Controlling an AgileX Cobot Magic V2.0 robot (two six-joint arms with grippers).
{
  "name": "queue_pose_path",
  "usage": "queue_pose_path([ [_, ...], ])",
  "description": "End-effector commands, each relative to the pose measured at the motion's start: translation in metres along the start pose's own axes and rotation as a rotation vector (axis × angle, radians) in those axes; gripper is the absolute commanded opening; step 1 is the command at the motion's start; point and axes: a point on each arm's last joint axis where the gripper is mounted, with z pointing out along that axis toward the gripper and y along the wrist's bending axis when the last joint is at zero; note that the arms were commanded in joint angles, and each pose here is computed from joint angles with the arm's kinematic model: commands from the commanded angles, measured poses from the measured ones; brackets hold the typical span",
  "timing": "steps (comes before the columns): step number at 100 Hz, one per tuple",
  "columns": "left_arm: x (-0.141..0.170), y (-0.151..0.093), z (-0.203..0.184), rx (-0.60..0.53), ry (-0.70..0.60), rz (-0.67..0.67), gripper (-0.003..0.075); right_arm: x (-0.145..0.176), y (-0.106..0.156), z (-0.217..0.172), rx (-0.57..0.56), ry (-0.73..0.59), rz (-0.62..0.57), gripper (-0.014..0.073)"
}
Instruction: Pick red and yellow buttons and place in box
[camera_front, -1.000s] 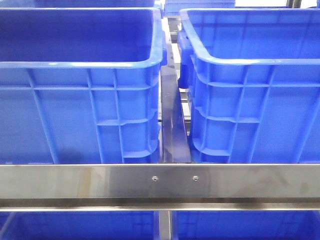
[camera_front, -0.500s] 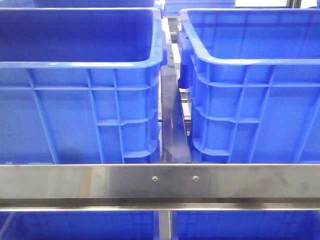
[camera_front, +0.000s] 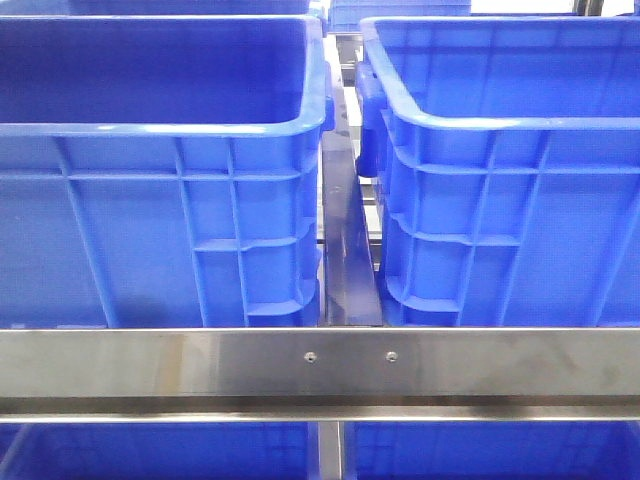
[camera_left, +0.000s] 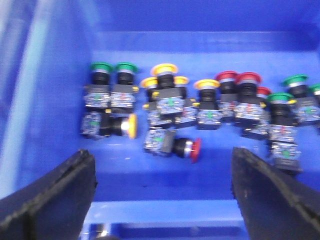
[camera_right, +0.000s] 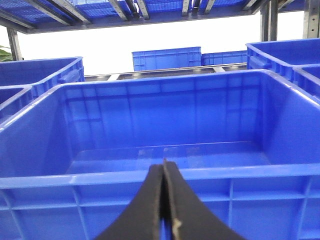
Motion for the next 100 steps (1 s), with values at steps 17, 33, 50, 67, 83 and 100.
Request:
queue_pose_path([
  [17,-0.034,-0.032,0.028,0.131,-0.015,0.053,0.0531,-0.016,0.002,-0.003,-0.011,-0.129,-0.004,-0.0068],
  [33,-0.048,-0.058,0.067,0.186,0.060,0.105,0.0531,-0.016,0.002,-0.003,-0.011,-0.129,-0.004,-0.0068],
  [50,-0.059,-0.081,0.109,0.205,0.131,0.157,0.0531,-0.016,0.002,-0.003,-0.011,-0.129,-0.004,-0.0068],
  [67,-0.059,-0.093,0.150,0.201,0.217,0.177,0.0531,-0.016,0.002,-0.003,-0.011,-0.129,-0.004,-0.0068],
  [83,-0.055,-0.097,0.178,0.193,0.272,0.194,0.0530,-0.016,0.002,-0.003,-0.011,-0.129,-0.004,-0.0068],
  [100,-0.050,-0.100,0.198,0.187,0.311,0.196,0.0530,-0.016,0.002,-0.003,-0.011,-0.129,-0.004,-0.0068],
])
